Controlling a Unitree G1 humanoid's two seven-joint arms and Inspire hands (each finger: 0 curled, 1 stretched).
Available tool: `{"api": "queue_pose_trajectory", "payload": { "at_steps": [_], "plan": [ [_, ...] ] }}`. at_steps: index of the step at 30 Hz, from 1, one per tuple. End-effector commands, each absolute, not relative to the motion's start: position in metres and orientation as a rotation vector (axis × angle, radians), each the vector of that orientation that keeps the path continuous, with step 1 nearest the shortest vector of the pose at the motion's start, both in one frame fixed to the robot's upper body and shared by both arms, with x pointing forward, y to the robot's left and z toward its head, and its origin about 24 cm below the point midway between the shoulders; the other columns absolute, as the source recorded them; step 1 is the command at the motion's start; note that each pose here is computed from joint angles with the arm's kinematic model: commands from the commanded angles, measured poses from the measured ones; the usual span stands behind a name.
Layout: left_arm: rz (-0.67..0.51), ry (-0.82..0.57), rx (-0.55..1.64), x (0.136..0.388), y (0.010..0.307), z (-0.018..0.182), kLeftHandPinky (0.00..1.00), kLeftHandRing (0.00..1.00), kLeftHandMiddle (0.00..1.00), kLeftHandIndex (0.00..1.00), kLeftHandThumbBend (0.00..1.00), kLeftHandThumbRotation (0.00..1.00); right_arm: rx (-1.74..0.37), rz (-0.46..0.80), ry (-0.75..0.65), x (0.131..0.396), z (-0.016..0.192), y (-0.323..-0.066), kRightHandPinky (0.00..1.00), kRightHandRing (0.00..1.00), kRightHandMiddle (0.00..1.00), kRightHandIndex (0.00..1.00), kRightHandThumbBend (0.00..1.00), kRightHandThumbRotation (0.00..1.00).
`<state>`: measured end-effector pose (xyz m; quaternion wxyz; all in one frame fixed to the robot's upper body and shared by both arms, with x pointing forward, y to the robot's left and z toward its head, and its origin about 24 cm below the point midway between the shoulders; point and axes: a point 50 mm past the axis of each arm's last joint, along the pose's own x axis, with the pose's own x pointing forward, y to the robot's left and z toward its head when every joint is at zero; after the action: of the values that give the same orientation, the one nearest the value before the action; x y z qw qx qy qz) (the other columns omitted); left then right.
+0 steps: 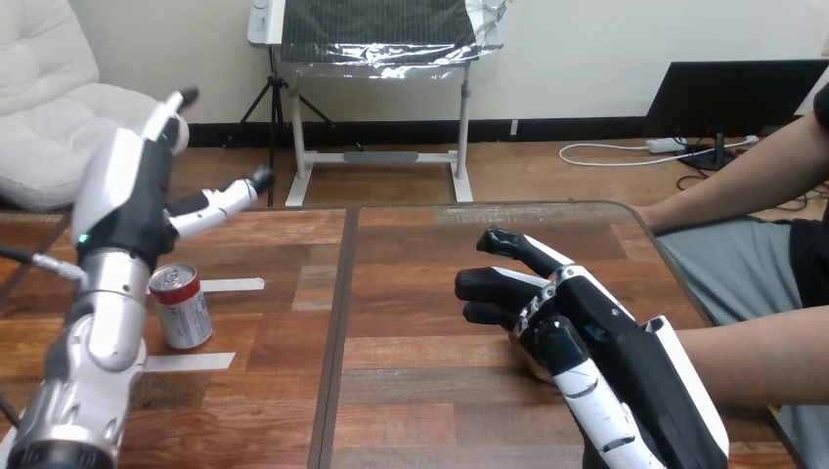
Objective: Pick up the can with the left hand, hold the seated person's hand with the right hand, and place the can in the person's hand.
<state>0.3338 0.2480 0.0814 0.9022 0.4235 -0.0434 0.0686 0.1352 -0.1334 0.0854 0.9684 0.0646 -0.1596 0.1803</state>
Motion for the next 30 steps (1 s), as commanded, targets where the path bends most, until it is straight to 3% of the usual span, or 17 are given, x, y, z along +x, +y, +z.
{"api": "queue_pose_trajectory", "payload": {
  "at_steps": [1,17,30],
  "plan": [
    [0.168,-0.124,0.921,0.353,0.248,0.104,0.79,0.91,0.95,0.94,0.80,0.51,0.122,0.387,-0.408,0.144,0.100,-0.131,0.77,0.78,0.75,0.82,0.46,0.68],
    [0.176,0.015,0.906,0.363,0.254,0.093,0.81,0.93,0.96,0.96,0.82,0.49,0.128,0.392,-0.407,0.147,0.101,-0.131,0.77,0.77,0.74,0.82,0.47,0.67],
    [0.180,0.101,0.927,0.363,0.260,0.079,0.94,0.99,1.00,1.00,0.87,0.51,0.125,0.390,-0.408,0.147,0.101,-0.131,0.76,0.77,0.73,0.82,0.47,0.67]
  ]
}}
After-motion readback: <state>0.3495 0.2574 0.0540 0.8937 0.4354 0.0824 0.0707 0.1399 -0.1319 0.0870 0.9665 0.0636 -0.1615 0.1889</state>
